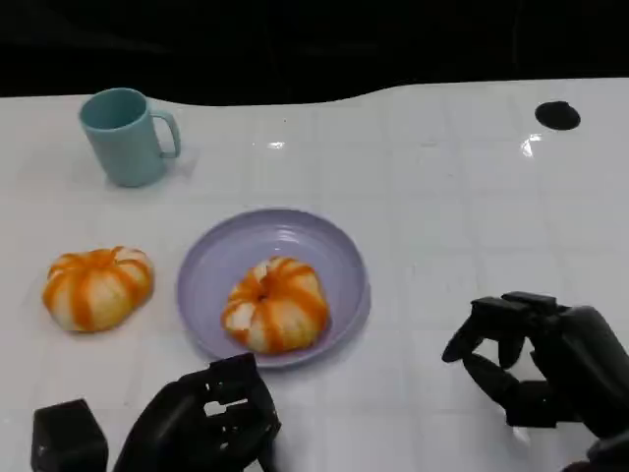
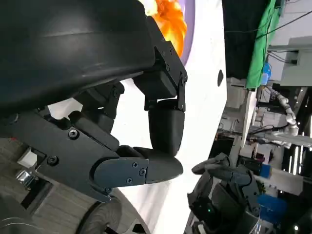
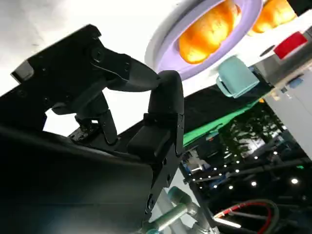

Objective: Grasp the bread from the table and place it into the plate.

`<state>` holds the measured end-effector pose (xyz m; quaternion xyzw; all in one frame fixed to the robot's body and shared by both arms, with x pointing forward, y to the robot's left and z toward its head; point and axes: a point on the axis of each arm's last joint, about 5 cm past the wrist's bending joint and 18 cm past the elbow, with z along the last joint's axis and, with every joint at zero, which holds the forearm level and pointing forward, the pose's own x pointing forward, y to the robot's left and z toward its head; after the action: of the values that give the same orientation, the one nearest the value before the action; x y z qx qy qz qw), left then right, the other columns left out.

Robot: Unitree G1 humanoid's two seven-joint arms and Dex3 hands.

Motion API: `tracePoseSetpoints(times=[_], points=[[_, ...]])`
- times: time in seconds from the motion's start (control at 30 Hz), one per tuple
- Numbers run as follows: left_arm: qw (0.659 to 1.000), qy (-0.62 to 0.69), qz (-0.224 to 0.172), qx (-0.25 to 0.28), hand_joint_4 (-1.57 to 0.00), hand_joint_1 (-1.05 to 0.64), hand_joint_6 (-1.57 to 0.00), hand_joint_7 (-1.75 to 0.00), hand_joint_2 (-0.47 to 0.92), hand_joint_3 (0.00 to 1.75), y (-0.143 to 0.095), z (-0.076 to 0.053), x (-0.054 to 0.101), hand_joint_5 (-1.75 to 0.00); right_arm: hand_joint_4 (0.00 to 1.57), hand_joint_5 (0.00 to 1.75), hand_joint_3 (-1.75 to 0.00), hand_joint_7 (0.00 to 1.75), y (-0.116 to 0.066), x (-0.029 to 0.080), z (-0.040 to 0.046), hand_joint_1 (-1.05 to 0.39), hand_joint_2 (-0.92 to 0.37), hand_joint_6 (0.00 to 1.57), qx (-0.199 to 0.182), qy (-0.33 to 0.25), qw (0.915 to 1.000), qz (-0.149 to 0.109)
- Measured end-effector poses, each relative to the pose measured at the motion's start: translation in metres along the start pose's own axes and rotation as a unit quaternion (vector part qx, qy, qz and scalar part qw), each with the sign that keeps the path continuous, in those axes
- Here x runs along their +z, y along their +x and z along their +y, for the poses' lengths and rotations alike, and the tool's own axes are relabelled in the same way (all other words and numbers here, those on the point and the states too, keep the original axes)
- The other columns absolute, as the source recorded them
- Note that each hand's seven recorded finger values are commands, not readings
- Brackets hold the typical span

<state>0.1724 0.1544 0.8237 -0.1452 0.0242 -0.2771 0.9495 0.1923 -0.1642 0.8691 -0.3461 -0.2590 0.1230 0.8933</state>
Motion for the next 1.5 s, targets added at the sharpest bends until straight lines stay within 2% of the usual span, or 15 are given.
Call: tracePoseSetpoints(times=[0.17,0.3,0.57,0.7,0.97,1.5], points=[[1.0,0.0,0.0,0.0,-0.77,-0.56,-0.75,-1.42,0.66,0.68,0.0,0.0,0.0,-1.75,0.83,1.75,-1.16,1.41,-0.011,0.006,0.0,-0.24,-0.43,0.79,0.013,0.0,0.9997,0.02],[1.0,0.0,0.0,0.0,-0.78,-0.55,-0.75,-1.42,0.65,0.68,0.0,0.0,0.0,-1.75,0.84,1.75,-1.17,1.42,-0.015,0.007,0.0015,-0.23,-0.43,0.79,0.015,0.003,0.9995,0.028],[1.0,-0.001,0.0,0.001,-0.77,-0.55,-0.75,-1.42,0.65,0.68,0.0,0.001,0.0,-1.75,0.86,1.75,-1.26,1.48,-0.023,-0.001,0.0107,-0.25,-0.4,0.76,-0.012,0.011,0.9991,0.039],[1.0,0.0,0.001,0.001,-0.77,-0.57,-0.76,-1.41,0.65,0.68,-0.001,0.001,0.0,-1.75,0.83,1.75,-1.22,1.5,-0.02,-0.004,0.0117,-0.26,-0.43,0.73,-0.023,0.007,0.9993,0.03],[1.0,0.001,0.001,0.004,-0.78,-0.57,-0.77,-1.4,0.66,0.67,-0.002,0.002,0.001,-1.75,0.85,1.75,-1.23,1.5,-0.02,-0.009,0.0153,-0.26,-0.42,0.76,-0.027,0.004,0.9991,0.032],[1.0,-0.001,0.003,0.003,-0.79,-0.58,-0.78,-1.4,0.66,0.66,-0.002,0.003,0.0,-1.75,0.86,1.75,-1.24,1.43,-0.021,-0.01,0.0169,-0.25,-0.4,0.78,-0.03,0.007,0.9993,0.024]])
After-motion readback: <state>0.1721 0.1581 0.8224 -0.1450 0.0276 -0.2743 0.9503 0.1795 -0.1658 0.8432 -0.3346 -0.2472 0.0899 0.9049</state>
